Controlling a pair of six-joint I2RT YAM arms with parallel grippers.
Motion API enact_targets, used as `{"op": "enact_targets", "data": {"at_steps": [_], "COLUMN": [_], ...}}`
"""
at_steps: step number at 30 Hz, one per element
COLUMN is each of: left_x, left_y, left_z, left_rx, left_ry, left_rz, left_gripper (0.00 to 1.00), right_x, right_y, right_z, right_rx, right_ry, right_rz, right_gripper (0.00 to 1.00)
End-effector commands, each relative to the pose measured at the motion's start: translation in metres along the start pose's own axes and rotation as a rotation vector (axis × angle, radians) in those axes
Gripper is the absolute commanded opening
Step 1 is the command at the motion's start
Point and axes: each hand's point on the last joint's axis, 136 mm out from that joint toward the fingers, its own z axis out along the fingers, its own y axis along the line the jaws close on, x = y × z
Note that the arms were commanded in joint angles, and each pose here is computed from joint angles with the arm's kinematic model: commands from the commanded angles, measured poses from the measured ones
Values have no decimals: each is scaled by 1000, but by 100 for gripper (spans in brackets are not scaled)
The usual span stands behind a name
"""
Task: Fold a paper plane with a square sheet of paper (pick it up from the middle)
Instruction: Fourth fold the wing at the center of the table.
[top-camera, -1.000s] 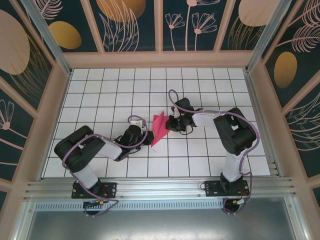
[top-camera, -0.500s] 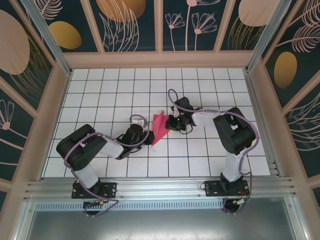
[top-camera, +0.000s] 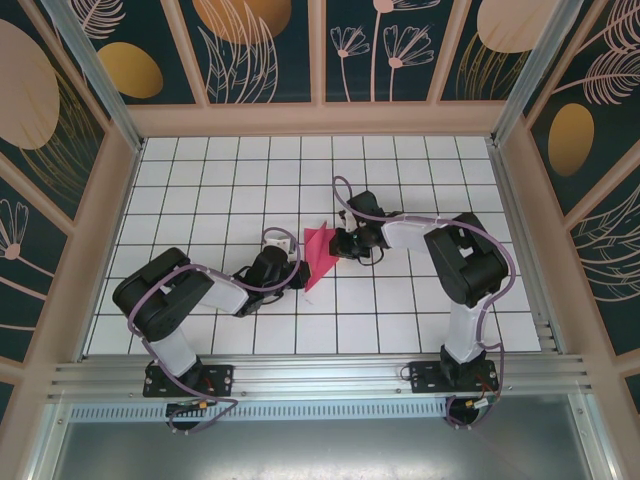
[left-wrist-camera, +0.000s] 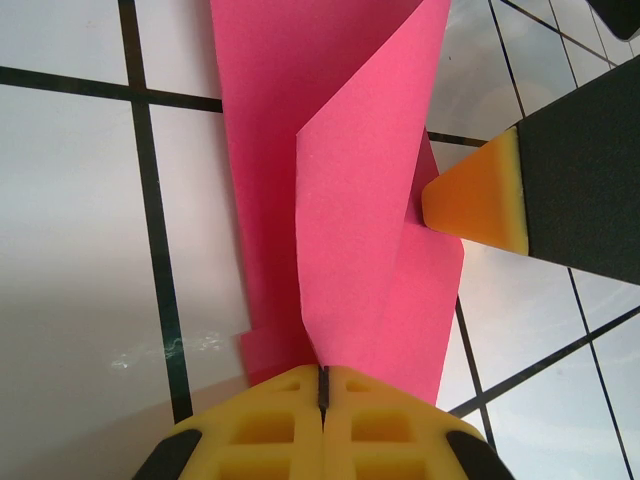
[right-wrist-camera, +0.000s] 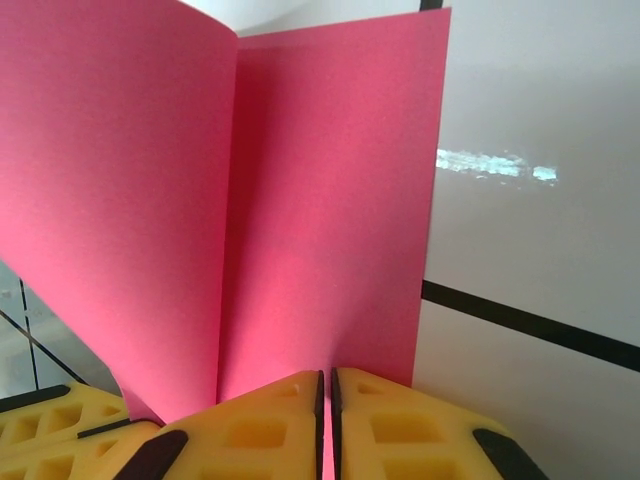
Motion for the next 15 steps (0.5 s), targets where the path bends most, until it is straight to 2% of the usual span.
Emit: {"op": "enact_targets", "data": {"at_steps": [1,6,10,15], "left_x": [18,16,16,17], "left_y": [23,23,23,23], "left_z": [4,3,3,3], "left_rx": [-68,-71,-71,-76], "left_ry": [57,50,51,55], "left_rz": [-25,-25,-25,-20], "left_gripper": [0,0,0,0], "right_x": [-20,-17,-7,-2], "right_y": [26,43,61,65], "right_z": [-23,-31,-29,-11], "right_rx": [-56,-141,-272,-291], "right_ry": [-68,-80,-49,-9], "right_rz": [-44,-36,-36,-17], "right_gripper": [16,17,11,10]}}
